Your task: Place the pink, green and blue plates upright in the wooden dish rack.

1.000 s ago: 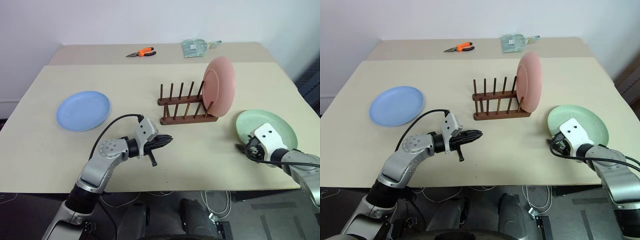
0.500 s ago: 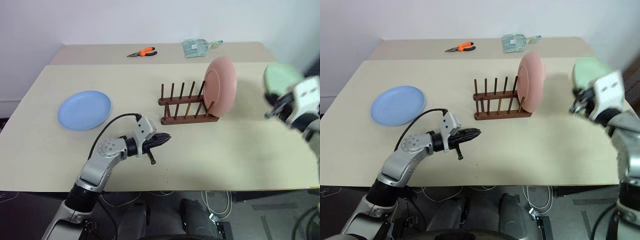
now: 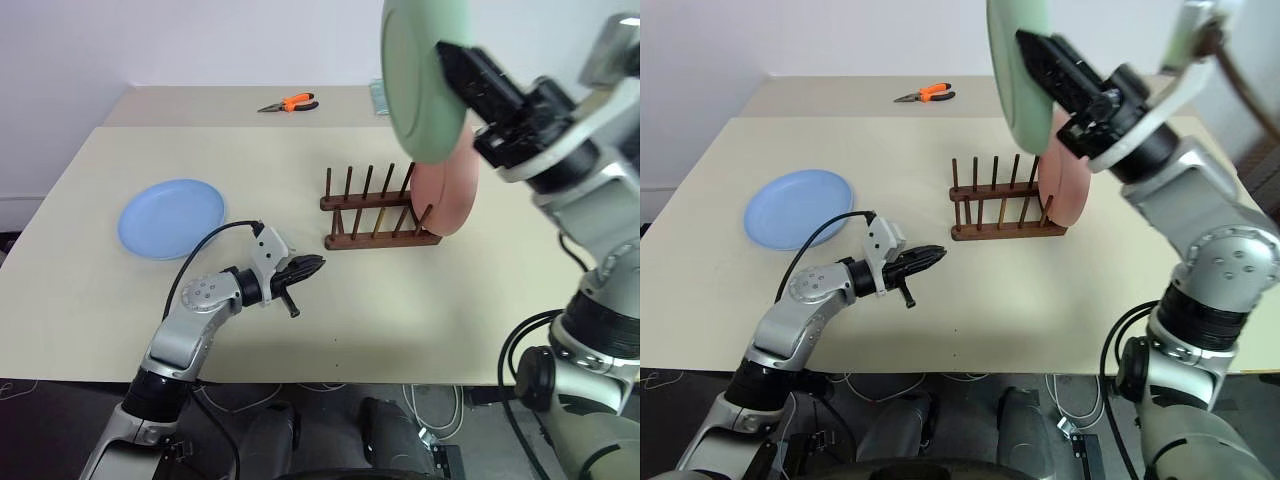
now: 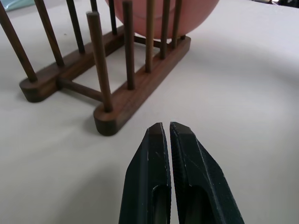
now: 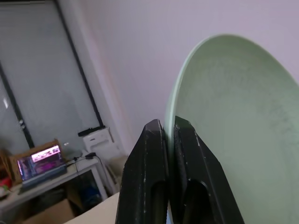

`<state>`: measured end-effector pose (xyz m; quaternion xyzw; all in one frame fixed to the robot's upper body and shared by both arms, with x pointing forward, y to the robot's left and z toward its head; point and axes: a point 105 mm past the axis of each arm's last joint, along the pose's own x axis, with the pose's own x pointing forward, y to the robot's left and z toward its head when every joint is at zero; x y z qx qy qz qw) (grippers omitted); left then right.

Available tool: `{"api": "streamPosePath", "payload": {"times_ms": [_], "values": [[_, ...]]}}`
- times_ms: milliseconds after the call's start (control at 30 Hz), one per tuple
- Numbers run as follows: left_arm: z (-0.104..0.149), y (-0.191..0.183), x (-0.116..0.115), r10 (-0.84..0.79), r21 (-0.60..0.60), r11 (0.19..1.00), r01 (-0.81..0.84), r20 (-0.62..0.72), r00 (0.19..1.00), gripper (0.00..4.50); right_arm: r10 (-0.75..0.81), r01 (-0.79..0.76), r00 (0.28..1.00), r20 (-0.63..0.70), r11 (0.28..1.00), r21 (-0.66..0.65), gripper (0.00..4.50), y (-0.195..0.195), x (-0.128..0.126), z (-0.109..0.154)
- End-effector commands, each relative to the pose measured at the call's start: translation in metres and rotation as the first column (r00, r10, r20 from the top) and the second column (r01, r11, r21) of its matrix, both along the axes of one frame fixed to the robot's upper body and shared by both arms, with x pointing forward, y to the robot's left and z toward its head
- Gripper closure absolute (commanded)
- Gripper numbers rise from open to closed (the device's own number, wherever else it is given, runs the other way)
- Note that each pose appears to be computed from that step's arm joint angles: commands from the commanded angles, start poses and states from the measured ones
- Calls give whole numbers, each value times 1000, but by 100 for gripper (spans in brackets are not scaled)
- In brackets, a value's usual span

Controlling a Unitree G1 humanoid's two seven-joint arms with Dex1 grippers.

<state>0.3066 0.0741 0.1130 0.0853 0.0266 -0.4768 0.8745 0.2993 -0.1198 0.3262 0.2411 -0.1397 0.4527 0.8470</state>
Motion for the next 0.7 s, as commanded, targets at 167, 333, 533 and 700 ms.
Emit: {"api": "streamPosePath", "payload": {"times_ms": [167,333,533,700], "values": [[13,-3,-6,-15,-15,1000,16,49,999,435,-3,16,990,-142,996,90,446,-1,22,-21],[13,-6,-8,-23,-18,1000,24,47,999,435,-48,84,967,-251,987,135,446,-10,45,-36],[14,-5,-9,-26,-28,999,27,33,999,435,-157,192,946,-284,976,102,310,-20,64,-42],[23,13,-2,53,-70,996,-50,38,998,348,-344,349,937,61,930,-117,100,-28,53,-9]]}}
